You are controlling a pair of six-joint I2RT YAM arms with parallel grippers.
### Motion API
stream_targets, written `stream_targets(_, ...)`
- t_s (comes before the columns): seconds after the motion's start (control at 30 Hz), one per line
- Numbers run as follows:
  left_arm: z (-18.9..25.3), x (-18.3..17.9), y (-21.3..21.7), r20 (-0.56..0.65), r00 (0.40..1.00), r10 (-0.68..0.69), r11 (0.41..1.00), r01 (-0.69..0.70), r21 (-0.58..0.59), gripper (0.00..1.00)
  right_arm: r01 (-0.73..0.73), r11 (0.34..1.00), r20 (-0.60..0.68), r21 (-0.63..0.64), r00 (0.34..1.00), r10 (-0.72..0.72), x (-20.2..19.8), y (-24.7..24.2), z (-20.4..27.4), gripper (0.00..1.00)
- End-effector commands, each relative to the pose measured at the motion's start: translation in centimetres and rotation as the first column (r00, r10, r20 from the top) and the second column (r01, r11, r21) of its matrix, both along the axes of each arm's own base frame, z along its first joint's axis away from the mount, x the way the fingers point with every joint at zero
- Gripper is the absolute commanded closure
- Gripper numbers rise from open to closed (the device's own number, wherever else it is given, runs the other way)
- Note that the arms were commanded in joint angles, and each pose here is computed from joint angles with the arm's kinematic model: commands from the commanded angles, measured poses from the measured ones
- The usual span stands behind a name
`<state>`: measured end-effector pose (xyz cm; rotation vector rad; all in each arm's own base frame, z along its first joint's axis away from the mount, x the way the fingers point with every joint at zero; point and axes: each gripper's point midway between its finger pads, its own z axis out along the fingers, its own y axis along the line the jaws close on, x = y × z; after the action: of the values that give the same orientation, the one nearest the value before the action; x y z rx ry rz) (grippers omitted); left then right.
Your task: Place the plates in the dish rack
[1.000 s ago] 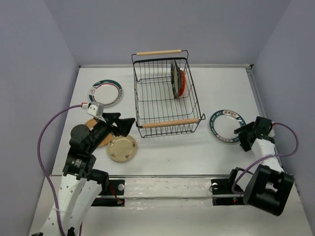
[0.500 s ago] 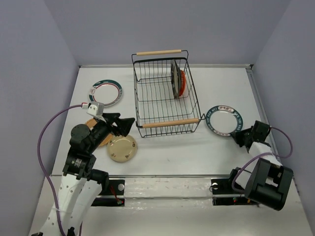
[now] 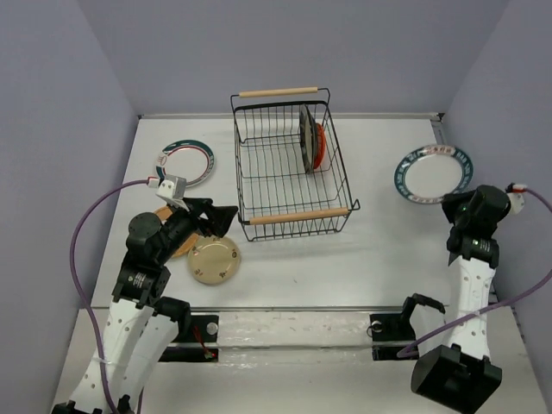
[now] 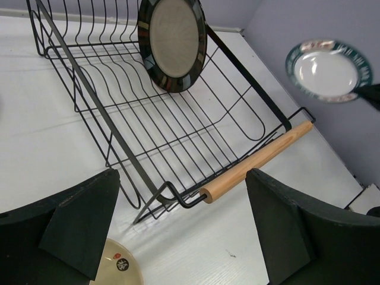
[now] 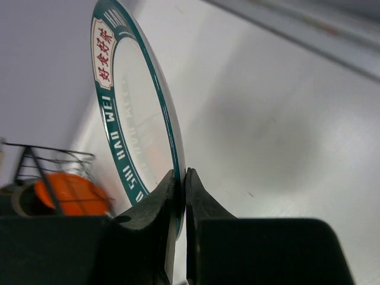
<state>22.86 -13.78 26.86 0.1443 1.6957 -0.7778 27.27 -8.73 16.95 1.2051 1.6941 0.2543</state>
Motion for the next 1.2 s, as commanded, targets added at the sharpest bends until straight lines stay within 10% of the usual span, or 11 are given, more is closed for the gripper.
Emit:
stream_targets(0.0,2.5,-0.2,-0.4,0.068,0.997,-0.030,0.999,0.031,-0.009,0.02,-0.022,0.980,0.299,-0.200,0.951,0.082,2.9,0.0,15.1,0.93)
stream_targets(0.17,2.3,0.0,-0.3,0.062,0.998,-0.019,1.000,0.020,-0.007,0.02,-0.165,0.939,0.359,-0.300,0.893,0.272,5.5,5.5,22.1,0.93)
stream_targets(0.4,2.2,0.2,-0.1,0.059,0.998,-0.006,1.000,0.006,-0.004,0.02,-0.372,0.748,0.135,-0.550,0.844,0.520,12.6,19.4,26.3,0.93)
stream_targets(0.93,1.8,0.4,-0.1,0.044,0.999,-0.003,1.000,0.003,0.000,0.02,-0.357,0.358,-0.273,-0.863,0.925,0.264,20.7,31.1,20.9,0.93)
stream_targets(1.17,1.5,0.7,-0.2,0.030,1.000,-0.006,1.000,0.006,0.003,0.02,-0.409,0.307,-0.351,-0.859,0.908,0.228,21.5,31.7,16.9,0.93)
